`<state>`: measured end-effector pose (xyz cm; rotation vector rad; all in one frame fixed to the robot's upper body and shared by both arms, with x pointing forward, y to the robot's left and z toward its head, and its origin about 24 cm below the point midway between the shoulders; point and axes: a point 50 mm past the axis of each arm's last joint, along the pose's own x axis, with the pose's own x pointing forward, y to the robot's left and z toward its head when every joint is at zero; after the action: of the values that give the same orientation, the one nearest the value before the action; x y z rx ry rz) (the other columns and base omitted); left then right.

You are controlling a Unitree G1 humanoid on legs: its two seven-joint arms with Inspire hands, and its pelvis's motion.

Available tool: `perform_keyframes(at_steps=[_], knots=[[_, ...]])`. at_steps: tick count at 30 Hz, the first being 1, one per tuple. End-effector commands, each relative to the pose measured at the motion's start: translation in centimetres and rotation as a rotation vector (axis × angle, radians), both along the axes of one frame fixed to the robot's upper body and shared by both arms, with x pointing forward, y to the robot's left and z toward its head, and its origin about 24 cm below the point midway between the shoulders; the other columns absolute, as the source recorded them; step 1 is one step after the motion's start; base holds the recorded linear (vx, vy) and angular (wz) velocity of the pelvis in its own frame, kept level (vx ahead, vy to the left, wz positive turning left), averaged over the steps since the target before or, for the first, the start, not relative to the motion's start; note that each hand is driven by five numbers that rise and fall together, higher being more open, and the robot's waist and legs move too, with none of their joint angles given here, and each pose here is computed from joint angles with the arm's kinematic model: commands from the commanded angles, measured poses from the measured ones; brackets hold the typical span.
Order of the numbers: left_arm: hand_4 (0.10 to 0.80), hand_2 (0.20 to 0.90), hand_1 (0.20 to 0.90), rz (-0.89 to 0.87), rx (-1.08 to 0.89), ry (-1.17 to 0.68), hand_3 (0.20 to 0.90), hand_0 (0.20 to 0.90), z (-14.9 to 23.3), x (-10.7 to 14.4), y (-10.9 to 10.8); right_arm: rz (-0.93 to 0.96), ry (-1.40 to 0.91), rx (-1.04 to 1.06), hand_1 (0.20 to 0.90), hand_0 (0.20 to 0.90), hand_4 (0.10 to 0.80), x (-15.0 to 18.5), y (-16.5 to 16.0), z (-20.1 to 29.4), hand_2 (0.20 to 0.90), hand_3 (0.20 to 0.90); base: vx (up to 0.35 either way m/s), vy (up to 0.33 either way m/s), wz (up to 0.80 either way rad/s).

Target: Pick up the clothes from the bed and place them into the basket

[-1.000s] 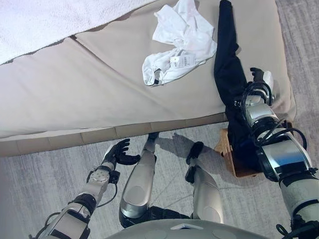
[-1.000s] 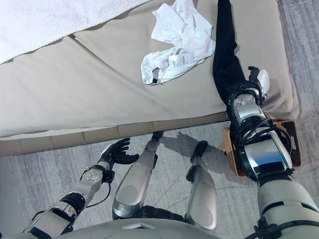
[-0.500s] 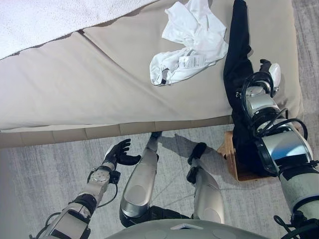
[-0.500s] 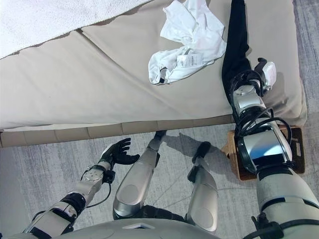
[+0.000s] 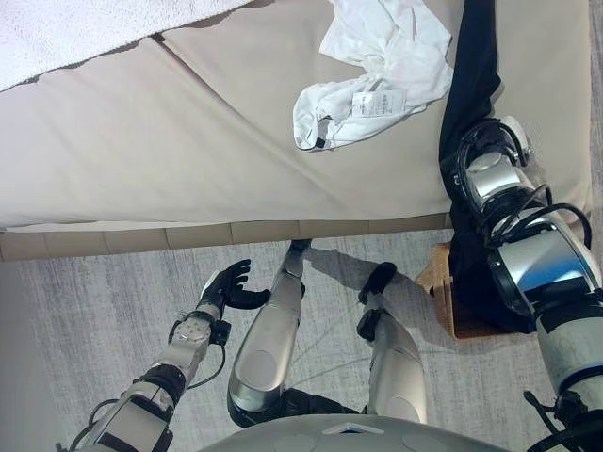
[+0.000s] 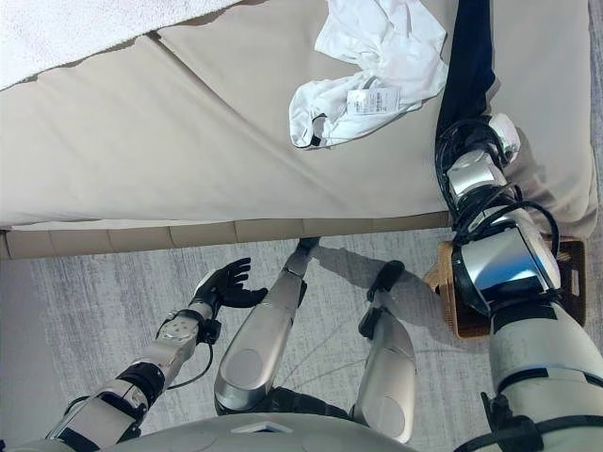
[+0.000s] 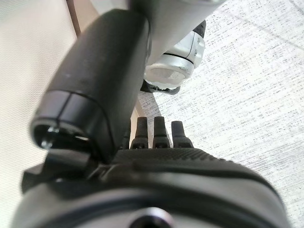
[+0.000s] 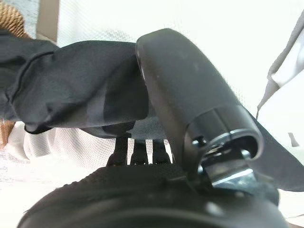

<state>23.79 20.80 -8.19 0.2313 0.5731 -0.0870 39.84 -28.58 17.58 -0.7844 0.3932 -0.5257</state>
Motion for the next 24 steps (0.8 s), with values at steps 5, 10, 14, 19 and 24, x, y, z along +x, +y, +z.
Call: perform_keyframes(at_steps=[5, 10, 14, 19, 24], knots=[[0.8, 0.9, 0.9, 0.019, 0.026, 0.015, 0.9, 0.9, -0.8, -2.2, 1.2, 0.156, -0.551, 0.022, 0.3, 0.3, 0.1, 1.0, 4.0, 6.6, 0.3, 0.2, 0.011, 0.006, -0.03], [0.8, 0.9, 0.9, 0.117, 0.0, 0.024, 0.9, 0.9, -1.5, -3.5, 2.0, 0.208, -0.972, 0.125, 0.3, 0.3, 0.1, -3.0, 6.1, 6.8, 0.3, 0.2, 0.006, 0.08, -0.22], [0.8, 0.9, 0.9, 0.171, -0.014, 0.05, 0.9, 0.9, -2.1, -4.5, 2.2, 0.152, -1.153, 0.084, 0.3, 0.3, 0.1, -7.7, 6.0, 5.4, 0.3, 0.2, -0.003, 0.081, -0.34], [0.8, 0.9, 0.9, 0.192, 0.016, 0.048, 0.9, 0.9, -2.0, -4.5, 3.1, 0.043, -1.1, 0.09, 0.3, 0.3, 0.1, -9.8, 3.7, 1.9, 0.3, 0.2, -0.071, -0.041, -0.4], [0.8, 0.9, 0.9, 0.186, 0.045, 0.055, 0.9, 0.9, -2.0, -4.5, 3.1, -0.002, -1.054, 0.055, 0.3, 0.3, 0.1, -10.7, 1.5, 0.5, 0.3, 0.2, -0.063, 0.004, -0.45]])
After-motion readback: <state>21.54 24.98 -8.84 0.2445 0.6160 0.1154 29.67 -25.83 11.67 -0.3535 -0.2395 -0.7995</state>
